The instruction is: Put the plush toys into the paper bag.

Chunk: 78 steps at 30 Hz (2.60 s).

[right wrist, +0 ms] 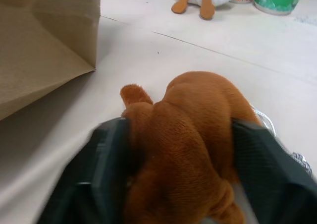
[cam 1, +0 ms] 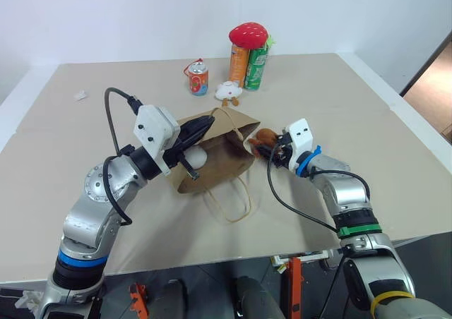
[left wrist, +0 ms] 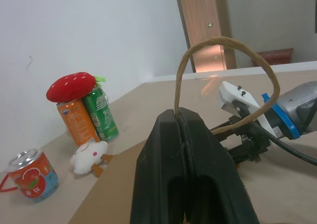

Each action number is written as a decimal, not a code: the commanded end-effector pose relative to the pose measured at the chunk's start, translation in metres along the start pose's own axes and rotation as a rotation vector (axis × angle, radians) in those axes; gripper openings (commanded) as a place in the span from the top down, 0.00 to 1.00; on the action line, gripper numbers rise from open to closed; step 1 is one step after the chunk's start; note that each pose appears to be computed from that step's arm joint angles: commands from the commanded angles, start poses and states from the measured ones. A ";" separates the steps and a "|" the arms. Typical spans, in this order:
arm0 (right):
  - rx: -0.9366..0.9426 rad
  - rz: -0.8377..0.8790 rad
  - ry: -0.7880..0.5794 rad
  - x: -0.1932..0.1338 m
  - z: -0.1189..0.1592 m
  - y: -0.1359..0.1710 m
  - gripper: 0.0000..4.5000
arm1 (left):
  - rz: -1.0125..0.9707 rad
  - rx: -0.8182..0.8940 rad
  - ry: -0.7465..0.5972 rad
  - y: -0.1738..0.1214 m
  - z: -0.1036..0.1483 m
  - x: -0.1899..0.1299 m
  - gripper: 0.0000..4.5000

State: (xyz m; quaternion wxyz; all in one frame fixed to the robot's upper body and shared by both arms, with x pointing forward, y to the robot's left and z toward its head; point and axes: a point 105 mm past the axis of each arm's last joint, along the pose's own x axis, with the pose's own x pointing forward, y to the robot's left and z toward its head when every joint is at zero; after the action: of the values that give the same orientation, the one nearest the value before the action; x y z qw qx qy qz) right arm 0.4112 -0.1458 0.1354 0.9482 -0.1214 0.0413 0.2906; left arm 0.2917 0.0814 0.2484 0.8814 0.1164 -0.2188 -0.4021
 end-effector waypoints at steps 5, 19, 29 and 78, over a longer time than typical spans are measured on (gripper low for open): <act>0.019 0.167 -0.123 -0.045 0.044 0.001 0.76 | -0.003 0.028 -0.034 -0.001 0.010 -0.001 1.00; 0.039 0.633 -0.120 -0.084 0.087 0.101 0.76 | -0.012 0.023 -0.034 -0.001 0.009 0.001 1.00; -0.139 0.394 -0.186 -0.005 0.087 0.112 0.76 | -0.008 0.028 -0.036 -0.002 0.011 0.002 1.00; 0.126 0.513 0.226 -0.054 -0.008 0.122 0.08 | -0.001 0.041 -0.026 -0.001 0.010 0.000 1.00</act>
State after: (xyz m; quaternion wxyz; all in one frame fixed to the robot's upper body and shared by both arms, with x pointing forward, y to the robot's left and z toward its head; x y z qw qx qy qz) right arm 0.2932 -0.0821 0.1090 0.8327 -0.0670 0.2038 0.5104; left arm 0.2922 0.0808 0.2449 0.8822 0.1190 -0.2125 -0.4030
